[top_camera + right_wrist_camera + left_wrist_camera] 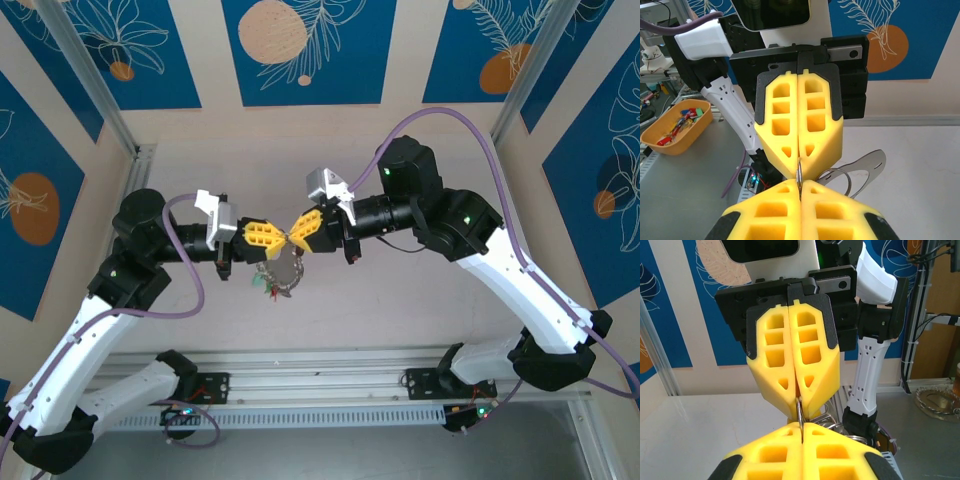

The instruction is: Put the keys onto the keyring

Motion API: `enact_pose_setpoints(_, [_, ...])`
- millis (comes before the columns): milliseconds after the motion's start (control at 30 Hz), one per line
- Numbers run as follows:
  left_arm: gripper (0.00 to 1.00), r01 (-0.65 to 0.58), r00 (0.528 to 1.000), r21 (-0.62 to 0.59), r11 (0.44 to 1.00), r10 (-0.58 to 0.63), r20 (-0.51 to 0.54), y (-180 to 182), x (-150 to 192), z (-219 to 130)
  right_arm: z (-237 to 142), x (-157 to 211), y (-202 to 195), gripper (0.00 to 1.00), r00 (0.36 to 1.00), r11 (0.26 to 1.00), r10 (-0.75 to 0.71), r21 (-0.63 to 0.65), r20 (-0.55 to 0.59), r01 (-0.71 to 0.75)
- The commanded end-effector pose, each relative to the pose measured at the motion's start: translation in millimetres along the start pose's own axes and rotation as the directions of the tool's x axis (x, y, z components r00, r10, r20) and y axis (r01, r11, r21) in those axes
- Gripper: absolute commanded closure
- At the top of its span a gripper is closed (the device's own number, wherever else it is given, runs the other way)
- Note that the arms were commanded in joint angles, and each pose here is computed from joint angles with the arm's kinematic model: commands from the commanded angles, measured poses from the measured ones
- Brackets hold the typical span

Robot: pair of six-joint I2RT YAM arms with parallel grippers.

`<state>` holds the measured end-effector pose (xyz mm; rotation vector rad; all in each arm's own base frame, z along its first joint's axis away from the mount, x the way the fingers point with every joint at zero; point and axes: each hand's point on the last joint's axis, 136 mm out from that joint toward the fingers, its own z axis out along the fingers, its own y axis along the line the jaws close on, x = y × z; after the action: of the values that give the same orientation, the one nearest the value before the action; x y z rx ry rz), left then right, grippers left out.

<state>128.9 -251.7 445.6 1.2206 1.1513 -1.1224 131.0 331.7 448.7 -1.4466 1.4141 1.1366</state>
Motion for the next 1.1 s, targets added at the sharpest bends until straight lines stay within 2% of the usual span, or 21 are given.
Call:
enact_pose_setpoints(0, [1.00, -0.090, 0.995, -0.032, 0.995, 0.092, 0.037, -3.2, -21.3, -4.7, -5.6, 3.0, 7.7, 1.00, 1.000, 1.000, -0.018, -0.010, -0.010, 0.018])
enact_pose_setpoints(67, [0.77, -0.094, 0.996, -0.050, 0.994, 0.093, -0.015, -2.9, -16.6, -7.6, -6.4, 7.3, 5.2, 1.00, 0.998, 0.999, -0.046, 0.022, -0.043, 0.047])
enact_pose_setpoints(133, [0.61, -0.109, 0.993, -0.074, 0.991, 0.104, -0.057, -1.6, -14.4, -11.0, -4.9, 13.2, 1.5, 1.00, 0.994, 0.996, -0.074, 0.052, -0.084, 0.078])
enact_pose_setpoints(200, [0.53, -0.128, 0.988, -0.091, 0.988, 0.119, -0.100, 0.2, -12.9, -13.5, -1.1, 18.7, 0.3, 1.00, 0.987, 0.992, -0.103, 0.065, -0.127, 0.112])
enact_pose_setpoints(267, [0.50, -0.137, 0.981, -0.097, 0.986, 0.121, -0.149, 3.2, -9.7, -14.4, 5.3, 23.7, -2.7, 1.00, 0.975, 0.986, -0.131, 0.075, -0.179, 0.147])
enact_pose_setpoints(533, [0.54, -0.157, 0.960, -0.102, 0.982, 0.127, -0.251, 12.0, 7.6, -14.4, 13.7, 15.4, -1.2, 1.00, 0.951, 0.969, -0.217, 0.068, -0.220, 0.237])
enact_pose_setpoints(667, [0.60, -0.147, 0.953, -0.088, 0.985, 0.118, -0.280, 12.3, 16.1, -13.7, 16.5, 14.4, -0.7, 1.00, 0.941, 0.963, -0.238, 0.065, -0.241, 0.260])
enact_pose_setpoints(933, [0.67, -0.139, 0.944, -0.071, 0.988, 0.110, -0.312, 10.5, 21.7, -14.6, 20.9, 13.3, -5.9, 1.00, 0.932, 0.959, -0.249, 0.070, -0.263, 0.276])
enact_pose_setpoints(1067, [0.67, -0.132, 0.944, -0.066, 0.989, 0.105, -0.312, 8.2, 21.9, -15.3, 21.2, 15.9, -13.6, 1.00, 0.927, 0.956, -0.242, 0.093, -0.286, 0.278])
